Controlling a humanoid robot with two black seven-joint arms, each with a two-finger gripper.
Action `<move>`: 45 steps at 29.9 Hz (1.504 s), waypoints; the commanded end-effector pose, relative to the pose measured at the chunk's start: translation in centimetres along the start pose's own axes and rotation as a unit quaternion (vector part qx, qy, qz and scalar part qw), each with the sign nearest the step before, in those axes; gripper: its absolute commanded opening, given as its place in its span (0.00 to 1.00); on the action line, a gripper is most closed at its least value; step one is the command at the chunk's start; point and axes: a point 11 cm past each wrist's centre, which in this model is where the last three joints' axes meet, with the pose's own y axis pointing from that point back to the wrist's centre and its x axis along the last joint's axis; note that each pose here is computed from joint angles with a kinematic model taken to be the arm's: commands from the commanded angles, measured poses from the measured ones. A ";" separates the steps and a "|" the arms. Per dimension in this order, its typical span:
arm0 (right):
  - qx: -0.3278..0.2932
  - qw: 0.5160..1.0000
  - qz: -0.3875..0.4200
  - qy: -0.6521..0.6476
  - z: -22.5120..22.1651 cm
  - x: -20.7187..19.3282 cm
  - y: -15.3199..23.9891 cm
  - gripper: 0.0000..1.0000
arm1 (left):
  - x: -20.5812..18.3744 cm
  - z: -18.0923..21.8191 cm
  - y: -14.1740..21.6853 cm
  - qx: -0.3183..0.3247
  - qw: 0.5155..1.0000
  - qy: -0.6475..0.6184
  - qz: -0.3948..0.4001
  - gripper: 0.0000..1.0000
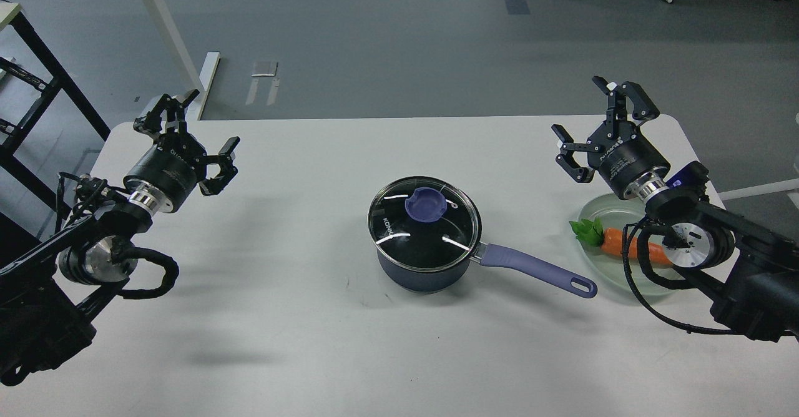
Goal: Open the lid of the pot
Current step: 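Raise the right gripper away from the plate, then move the right gripper down onto the purple saucepan handle and grasp it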
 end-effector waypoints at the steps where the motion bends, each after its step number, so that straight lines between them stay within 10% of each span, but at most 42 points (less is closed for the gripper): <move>1: 0.000 1.000 -0.001 0.000 0.1 -0.1 -0.1 1.00 | 0.0 0.2 -0.1 -0.003 1.000 -0.001 0.000 0.99; 21: -0.011 0.930 -0.176 0.322 -13.0 -5.7 1.4 1.00 | 0.6 2.6 -1.4 -0.019 0.997 -0.078 0.009 0.99; 32: -0.095 0.627 -0.424 0.646 -10.4 -16.2 4.8 1.00 | -0.3 3.4 -1.5 -0.056 0.992 -0.110 -0.016 0.99; 45: -0.210 0.400 -0.502 0.737 -4.4 -12.2 8.0 1.00 | -1.7 3.7 -1.7 -0.057 0.992 -0.107 -0.036 0.99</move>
